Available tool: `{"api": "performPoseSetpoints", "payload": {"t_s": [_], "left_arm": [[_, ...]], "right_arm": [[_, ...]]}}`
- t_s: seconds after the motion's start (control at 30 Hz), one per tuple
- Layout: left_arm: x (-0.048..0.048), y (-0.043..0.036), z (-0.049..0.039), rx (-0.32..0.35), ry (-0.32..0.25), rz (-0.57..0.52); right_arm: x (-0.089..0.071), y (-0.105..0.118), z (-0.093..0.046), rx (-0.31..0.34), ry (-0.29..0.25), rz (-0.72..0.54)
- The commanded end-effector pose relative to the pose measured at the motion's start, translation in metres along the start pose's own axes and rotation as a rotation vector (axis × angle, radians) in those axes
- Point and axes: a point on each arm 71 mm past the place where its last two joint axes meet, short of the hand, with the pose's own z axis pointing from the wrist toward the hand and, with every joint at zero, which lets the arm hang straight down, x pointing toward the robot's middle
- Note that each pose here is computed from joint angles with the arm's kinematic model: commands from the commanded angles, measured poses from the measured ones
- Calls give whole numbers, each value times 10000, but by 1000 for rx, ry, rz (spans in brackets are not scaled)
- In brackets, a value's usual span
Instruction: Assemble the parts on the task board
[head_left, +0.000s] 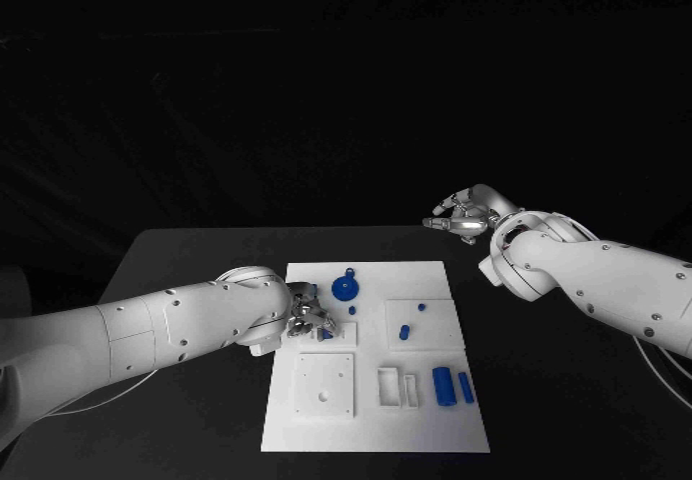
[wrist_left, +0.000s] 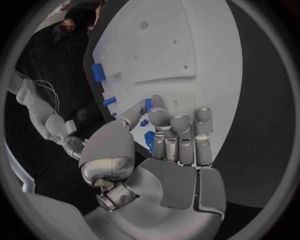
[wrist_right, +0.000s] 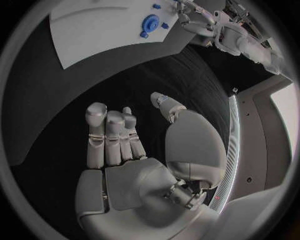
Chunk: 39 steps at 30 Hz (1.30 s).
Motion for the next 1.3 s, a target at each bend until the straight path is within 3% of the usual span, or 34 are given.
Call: {"api": "performPoseSetpoints", "payload": {"t_s": [0.03,1.3], "left_arm": [[-11,27,7,-10,-9,-4],[-39,45,1,-9,-18,-20]], "right_arm": [[8,10,-2,-10,10,-4],[10,10,2,-10,10,-4]]}}
